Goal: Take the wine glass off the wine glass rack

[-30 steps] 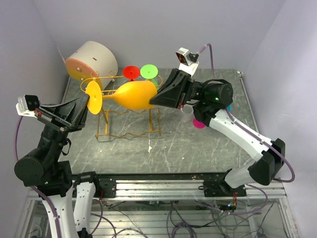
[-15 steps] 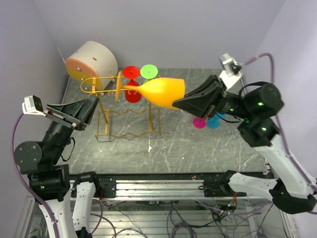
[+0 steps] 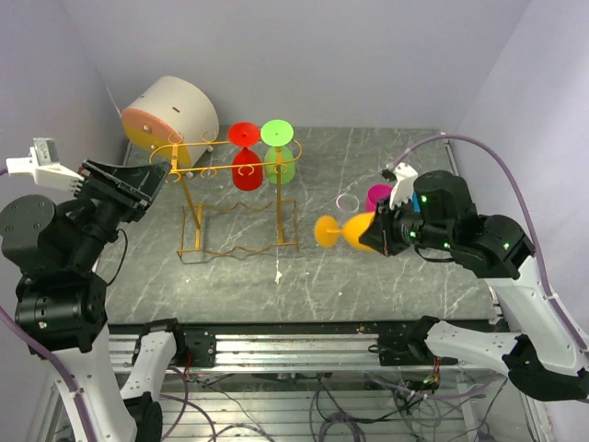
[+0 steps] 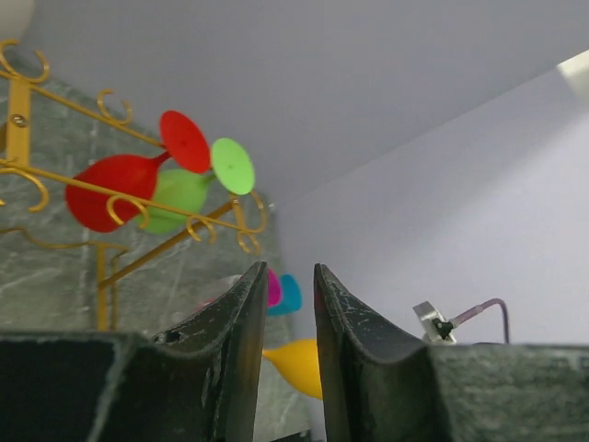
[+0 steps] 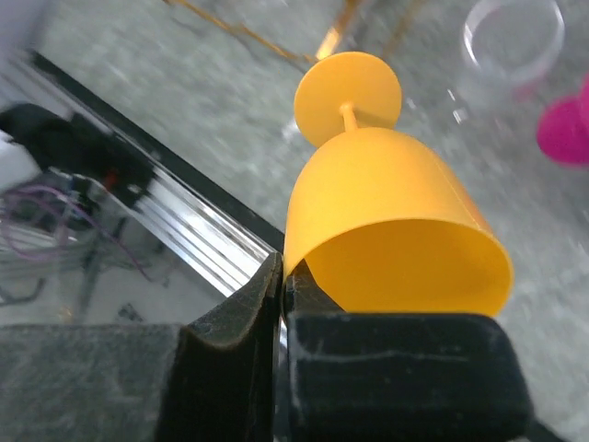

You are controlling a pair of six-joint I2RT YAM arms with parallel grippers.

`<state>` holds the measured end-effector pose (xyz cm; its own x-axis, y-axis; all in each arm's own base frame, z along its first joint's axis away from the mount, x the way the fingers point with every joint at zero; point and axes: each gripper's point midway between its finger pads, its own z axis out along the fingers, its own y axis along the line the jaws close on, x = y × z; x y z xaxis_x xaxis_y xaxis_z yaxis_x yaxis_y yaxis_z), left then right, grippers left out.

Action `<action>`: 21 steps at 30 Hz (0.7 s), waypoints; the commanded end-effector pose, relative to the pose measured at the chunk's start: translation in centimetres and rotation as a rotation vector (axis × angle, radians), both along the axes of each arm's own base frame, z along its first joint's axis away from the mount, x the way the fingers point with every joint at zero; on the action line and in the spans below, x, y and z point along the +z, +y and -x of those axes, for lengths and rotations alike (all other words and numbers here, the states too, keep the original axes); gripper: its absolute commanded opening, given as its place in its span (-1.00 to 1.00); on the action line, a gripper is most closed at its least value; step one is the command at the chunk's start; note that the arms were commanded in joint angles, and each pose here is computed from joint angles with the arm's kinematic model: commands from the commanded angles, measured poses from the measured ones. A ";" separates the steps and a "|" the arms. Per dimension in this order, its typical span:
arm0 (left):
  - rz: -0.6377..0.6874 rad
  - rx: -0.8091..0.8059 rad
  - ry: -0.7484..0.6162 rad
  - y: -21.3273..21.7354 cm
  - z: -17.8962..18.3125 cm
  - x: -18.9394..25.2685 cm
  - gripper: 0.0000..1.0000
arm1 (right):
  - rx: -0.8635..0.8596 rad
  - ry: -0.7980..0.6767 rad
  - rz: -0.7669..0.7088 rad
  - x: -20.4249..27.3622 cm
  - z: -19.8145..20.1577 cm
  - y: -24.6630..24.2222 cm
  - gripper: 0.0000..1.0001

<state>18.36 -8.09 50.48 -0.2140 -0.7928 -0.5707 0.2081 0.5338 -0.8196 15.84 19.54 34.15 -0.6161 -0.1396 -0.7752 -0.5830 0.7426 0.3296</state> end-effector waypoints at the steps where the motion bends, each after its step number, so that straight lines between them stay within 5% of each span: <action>1: -0.146 0.005 0.097 0.7 -1.3 -3.0 -0.26 | -0.128 0.100 0.220 -4.1 1.6 -5.2 -1.00; 8: -0.228 -0.072 0.225 0.6 -3.8 -5.9 -0.53 | -0.166 0.184 0.373 -8.3 1.2 -6.3 -1.00; 21: -0.295 0.011 0.303 2.5 -4.3 -8.2 -0.48 | -0.119 0.229 0.440 -13.1 -1.0 -3.5 -1.00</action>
